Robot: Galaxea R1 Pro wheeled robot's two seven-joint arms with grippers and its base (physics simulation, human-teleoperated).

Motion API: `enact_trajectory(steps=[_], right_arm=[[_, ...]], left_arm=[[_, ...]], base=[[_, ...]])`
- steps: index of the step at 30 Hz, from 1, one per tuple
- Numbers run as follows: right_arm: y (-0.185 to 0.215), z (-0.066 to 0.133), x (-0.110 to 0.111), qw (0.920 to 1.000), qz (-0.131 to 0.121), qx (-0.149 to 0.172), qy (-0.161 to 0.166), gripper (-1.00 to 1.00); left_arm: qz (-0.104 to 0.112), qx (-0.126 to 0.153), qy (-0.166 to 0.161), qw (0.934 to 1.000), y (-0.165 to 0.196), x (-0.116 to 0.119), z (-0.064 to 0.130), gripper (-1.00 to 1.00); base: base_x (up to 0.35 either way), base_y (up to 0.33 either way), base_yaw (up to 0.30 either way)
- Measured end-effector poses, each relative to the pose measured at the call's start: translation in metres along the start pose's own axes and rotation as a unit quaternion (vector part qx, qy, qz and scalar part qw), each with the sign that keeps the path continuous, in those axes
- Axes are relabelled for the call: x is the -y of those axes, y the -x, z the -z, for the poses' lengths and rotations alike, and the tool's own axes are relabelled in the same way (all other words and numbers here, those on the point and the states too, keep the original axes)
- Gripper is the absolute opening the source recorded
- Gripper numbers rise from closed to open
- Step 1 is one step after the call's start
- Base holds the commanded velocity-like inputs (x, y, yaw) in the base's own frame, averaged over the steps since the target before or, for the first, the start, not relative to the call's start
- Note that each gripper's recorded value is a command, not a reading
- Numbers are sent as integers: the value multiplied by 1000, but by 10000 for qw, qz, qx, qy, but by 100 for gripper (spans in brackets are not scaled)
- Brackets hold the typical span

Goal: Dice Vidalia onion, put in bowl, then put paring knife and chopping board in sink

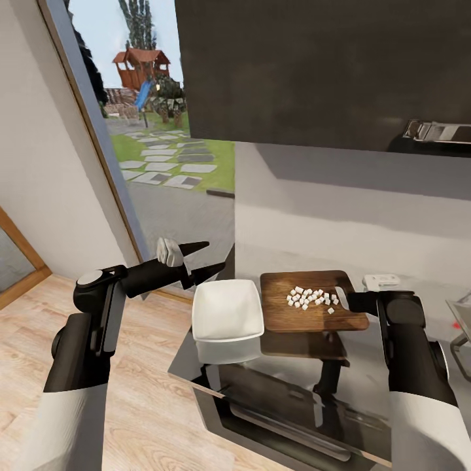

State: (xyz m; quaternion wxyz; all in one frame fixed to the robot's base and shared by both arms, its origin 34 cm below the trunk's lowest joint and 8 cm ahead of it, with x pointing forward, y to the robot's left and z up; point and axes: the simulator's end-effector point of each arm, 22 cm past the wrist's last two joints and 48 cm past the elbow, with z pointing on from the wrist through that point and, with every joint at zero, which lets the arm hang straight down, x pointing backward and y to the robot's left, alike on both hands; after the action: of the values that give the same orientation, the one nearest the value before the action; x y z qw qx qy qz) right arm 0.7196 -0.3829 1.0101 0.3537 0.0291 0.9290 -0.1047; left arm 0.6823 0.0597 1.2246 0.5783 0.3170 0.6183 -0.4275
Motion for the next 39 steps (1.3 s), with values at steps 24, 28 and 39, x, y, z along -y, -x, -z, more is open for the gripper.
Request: enact_trajectory(steps=[24, 28, 39], right_arm=[[12, 15, 3, 9999, -36, 156, -2, -100], [15, 18, 4, 9998, -43, 187, -2, -100], [18, 22, 5, 9997, -42, 231, -10, -100]], left_arm=[[-107, 131, -49, 9998, 19, 13, -2, 100], [-136, 146, -52, 9998, 22, 15, -1, 100], [-177, 163, -58, 9997, 27, 18, -1, 100]], base=[[0, 0, 0], [0, 0, 0], [0, 0, 68]])
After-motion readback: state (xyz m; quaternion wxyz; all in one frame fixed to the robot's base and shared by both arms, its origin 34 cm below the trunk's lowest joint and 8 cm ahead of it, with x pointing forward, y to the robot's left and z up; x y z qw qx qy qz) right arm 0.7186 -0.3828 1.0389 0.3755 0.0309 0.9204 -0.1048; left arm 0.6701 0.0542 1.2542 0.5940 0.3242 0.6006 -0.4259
